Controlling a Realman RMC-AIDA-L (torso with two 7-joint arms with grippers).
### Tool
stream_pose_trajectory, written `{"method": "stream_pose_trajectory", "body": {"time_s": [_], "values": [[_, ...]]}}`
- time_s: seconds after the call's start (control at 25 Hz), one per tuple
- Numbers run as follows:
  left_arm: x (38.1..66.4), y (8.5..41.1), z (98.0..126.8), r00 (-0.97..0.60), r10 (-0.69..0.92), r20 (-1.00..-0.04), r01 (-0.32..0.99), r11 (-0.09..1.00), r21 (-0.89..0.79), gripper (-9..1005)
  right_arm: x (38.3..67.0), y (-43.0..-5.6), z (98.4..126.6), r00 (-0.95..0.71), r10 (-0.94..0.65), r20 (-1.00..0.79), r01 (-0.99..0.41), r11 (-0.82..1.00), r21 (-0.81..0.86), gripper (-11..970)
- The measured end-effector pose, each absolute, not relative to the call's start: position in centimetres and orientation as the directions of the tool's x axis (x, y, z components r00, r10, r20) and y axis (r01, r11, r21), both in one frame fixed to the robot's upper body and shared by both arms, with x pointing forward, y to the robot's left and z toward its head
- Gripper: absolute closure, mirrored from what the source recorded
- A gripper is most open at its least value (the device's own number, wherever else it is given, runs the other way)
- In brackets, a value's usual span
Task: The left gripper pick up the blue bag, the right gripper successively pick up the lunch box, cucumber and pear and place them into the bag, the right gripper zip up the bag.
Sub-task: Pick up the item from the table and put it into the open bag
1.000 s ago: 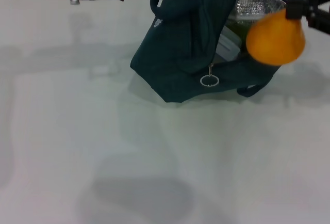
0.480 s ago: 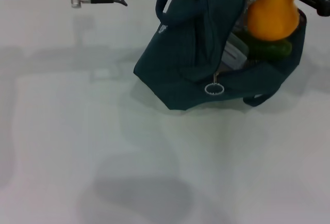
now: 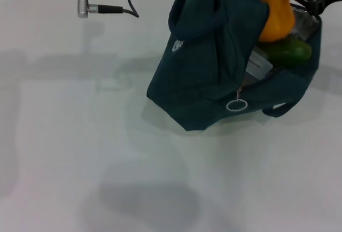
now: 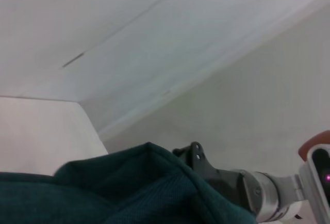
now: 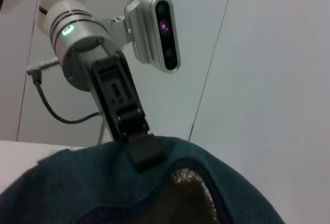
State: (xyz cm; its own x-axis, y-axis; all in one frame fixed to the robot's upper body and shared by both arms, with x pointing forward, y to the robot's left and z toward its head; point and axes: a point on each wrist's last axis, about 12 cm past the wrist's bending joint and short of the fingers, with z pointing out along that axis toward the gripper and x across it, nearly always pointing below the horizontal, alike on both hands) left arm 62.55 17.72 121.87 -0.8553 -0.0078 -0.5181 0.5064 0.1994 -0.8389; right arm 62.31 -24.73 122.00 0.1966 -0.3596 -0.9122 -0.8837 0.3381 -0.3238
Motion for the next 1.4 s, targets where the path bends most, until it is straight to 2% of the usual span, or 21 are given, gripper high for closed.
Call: {"method": "stream_pose_trajectory", "body": {"time_s": [0.4,0.72,1.4], "values": [[62.1,17.5,121.9,-0.864,0.001,-0.503,0.496,0.168,-0.852,949,62.0,-23.4,120.8,0.196,-0.373,-0.907,-0.904,0.289,-0.315,920],[62.1,17.6,121.7,-0.865,-0.004,-0.501,0.494,0.17,-0.853,949,60.7,-23.0,121.5,0.187,-0.331,-0.925,-0.944,0.199,-0.263,918],[61.7,17.7,121.4,-0.874,-0.001,-0.487,0.481,0.149,-0.864,949,61.4,-23.3,121.3,0.188,-0.303,-0.934,-0.917,0.287,-0.278,916]]}}
